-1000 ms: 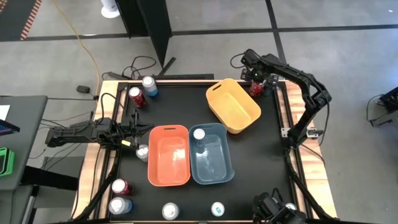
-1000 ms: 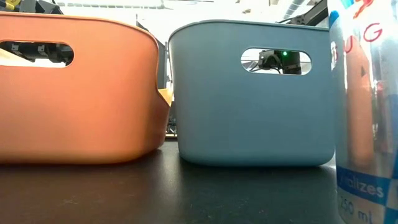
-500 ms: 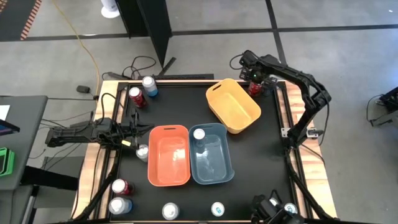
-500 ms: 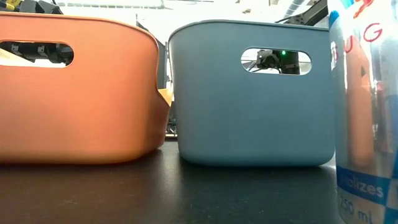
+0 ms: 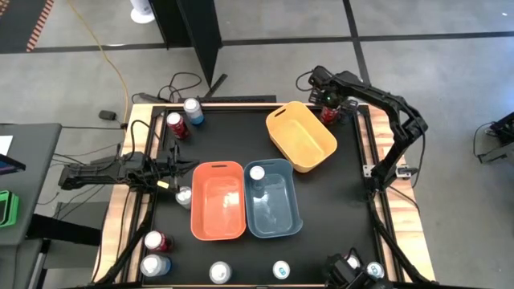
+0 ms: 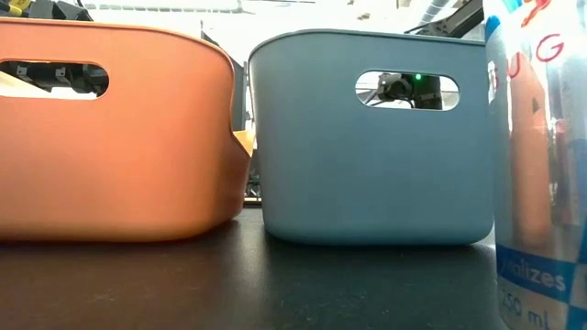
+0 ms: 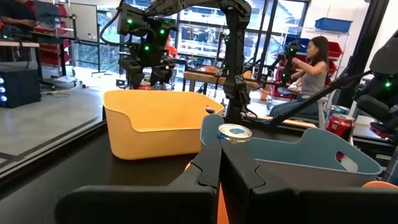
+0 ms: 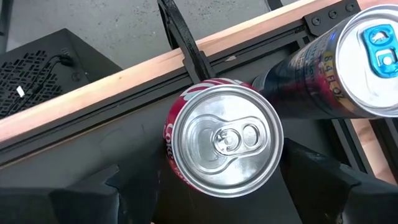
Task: Sort soda cans
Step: Put the top right red soda can into the yellow bin
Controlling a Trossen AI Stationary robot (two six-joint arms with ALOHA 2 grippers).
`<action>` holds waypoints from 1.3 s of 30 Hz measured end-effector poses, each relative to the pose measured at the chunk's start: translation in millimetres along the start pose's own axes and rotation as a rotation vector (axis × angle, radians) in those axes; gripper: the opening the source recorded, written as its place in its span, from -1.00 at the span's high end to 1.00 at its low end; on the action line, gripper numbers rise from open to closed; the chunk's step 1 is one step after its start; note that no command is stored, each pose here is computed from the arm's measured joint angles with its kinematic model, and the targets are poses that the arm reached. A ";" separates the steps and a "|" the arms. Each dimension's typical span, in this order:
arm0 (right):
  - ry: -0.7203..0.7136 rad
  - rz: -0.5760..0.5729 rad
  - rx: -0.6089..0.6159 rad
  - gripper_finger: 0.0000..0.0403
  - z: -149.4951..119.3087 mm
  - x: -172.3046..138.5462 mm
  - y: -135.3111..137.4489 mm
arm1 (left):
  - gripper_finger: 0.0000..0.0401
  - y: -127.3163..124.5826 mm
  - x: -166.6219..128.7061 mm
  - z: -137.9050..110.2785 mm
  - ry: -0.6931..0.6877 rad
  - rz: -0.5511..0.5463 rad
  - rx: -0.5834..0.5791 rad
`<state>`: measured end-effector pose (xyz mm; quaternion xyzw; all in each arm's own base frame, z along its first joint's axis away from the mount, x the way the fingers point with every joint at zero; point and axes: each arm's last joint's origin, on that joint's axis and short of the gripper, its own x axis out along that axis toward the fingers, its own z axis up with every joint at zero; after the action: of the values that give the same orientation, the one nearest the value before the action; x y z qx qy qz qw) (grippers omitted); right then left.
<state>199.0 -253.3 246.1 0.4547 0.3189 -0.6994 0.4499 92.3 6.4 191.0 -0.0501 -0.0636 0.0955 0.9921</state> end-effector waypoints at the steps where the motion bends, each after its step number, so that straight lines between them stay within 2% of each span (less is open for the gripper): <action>1: 0.000 0.001 -0.003 -0.58 -0.7 -0.3 0.4 | 1.00 0.0 0.0 0.0 0.000 0.000 0.000; 13: 0.004 0.012 -0.049 -0.59 0.0 -0.3 0.8 | 1.00 0.0 0.0 -0.2 0.002 0.000 0.000; 25: -0.001 0.014 -0.035 -0.88 3.2 2.3 0.0 | 1.00 0.1 0.0 -0.9 0.009 0.001 0.002; 31: -0.016 0.021 -0.014 -0.94 6.6 3.7 0.2 | 1.00 0.2 0.0 -1.8 0.018 0.002 0.003; 39: 0.013 -0.028 -0.022 -0.93 6.4 26.3 7.9 | 1.00 0.2 0.0 -1.9 0.020 0.001 0.004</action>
<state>199.2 -270.8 224.0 0.4496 0.3358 -0.6993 0.4428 92.5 6.3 189.1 -0.0493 -0.0537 0.0959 0.9927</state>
